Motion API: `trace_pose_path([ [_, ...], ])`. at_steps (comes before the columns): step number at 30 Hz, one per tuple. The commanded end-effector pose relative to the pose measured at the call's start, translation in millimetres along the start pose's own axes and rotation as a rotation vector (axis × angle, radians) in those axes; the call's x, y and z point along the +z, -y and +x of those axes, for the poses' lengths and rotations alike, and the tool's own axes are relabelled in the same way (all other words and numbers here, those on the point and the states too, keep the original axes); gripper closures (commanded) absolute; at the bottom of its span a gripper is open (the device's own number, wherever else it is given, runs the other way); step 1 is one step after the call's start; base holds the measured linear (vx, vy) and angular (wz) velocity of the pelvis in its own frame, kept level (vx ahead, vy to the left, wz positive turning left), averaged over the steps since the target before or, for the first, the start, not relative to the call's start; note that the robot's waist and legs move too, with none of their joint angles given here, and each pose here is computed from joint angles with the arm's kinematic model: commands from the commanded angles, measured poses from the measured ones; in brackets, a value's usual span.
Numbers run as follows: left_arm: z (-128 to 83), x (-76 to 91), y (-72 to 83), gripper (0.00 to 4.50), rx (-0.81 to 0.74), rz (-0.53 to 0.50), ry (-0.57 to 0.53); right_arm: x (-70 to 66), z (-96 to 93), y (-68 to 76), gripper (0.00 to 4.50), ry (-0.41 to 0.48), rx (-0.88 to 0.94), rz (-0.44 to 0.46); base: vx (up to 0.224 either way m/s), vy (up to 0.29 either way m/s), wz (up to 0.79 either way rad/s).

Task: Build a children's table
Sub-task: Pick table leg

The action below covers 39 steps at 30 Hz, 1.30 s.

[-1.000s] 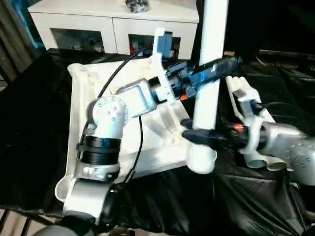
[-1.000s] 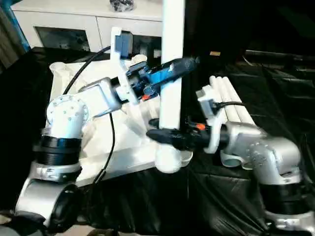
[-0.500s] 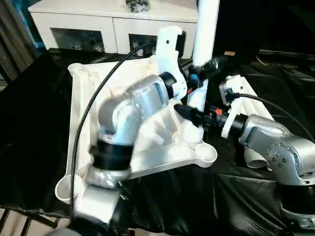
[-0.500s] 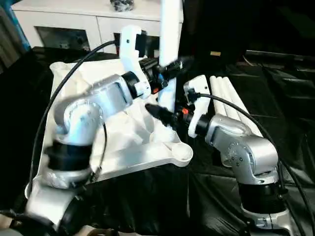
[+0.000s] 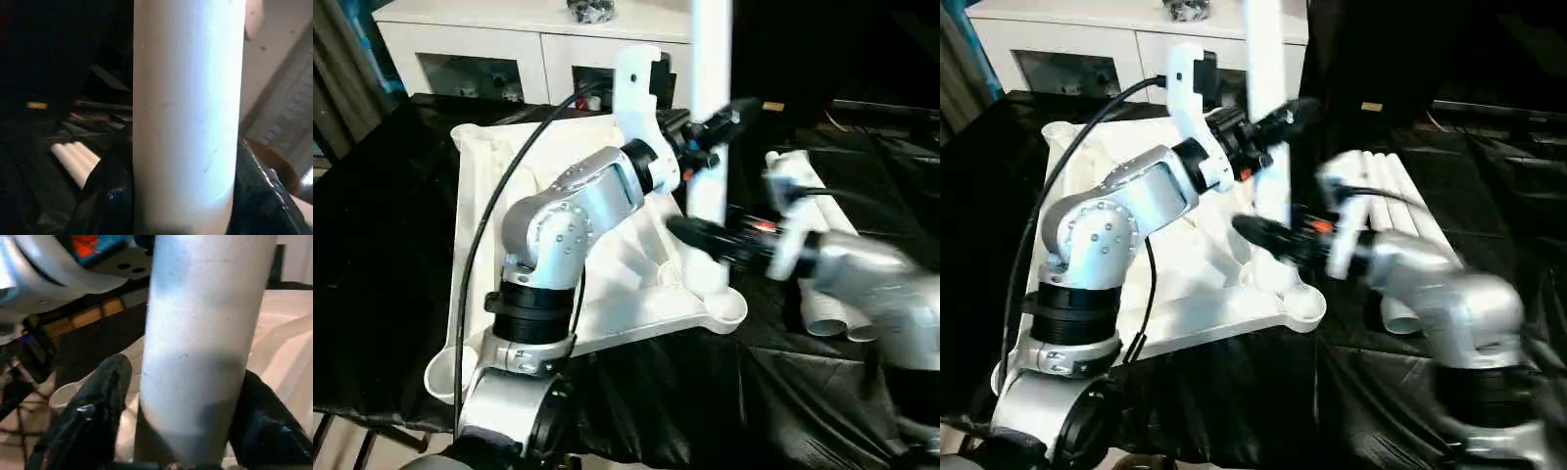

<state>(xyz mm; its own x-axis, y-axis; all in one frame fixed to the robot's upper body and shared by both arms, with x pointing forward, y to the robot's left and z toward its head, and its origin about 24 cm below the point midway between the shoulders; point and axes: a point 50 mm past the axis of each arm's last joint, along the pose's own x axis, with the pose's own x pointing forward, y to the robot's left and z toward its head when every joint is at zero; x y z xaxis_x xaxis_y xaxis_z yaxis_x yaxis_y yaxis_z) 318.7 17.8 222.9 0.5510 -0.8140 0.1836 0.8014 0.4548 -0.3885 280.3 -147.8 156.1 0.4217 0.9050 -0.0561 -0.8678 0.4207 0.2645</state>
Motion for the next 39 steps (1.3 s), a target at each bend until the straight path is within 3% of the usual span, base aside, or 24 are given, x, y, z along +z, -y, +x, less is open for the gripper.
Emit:
trace_pose_path([
  [1,0.8,-3.4,3.9,2.68,-0.064,-0.004,-0.045,5.5,-4.3,-3.0,1.37,-0.008,0.100,-0.009,0.000,0.000,0.00],
  [10,-2.7,-1.3,10.1,2.68,-0.232,-0.076,-0.057,7.1,-14.4,4.7,1.37,-0.100,0.206,0.007,0.000,0.000,0.00],
  [18,-4.3,-1.2,11.1,2.68,-0.264,-0.085,-0.068,6.6,-16.8,8.1,1.37,-0.145,0.243,0.008,0.000,0.000,0.00],
  [19,-4.9,-1.2,11.2,2.68,-0.267,-0.086,-0.068,4.7,-16.2,8.7,1.65,-0.157,0.250,0.012,0.000,0.000,0.00],
  [29,-5.7,-0.9,16.4,2.68,-0.307,-0.087,-0.081,-4.5,-10.3,8.0,2.45,-0.193,0.282,0.028,0.000,0.000,0.00],
  [39,-4.0,-2.7,21.1,2.68,-0.339,-0.091,-0.095,-9.0,-8.8,6.3,2.56,-0.204,0.307,0.054,0.000,0.000,0.00],
])
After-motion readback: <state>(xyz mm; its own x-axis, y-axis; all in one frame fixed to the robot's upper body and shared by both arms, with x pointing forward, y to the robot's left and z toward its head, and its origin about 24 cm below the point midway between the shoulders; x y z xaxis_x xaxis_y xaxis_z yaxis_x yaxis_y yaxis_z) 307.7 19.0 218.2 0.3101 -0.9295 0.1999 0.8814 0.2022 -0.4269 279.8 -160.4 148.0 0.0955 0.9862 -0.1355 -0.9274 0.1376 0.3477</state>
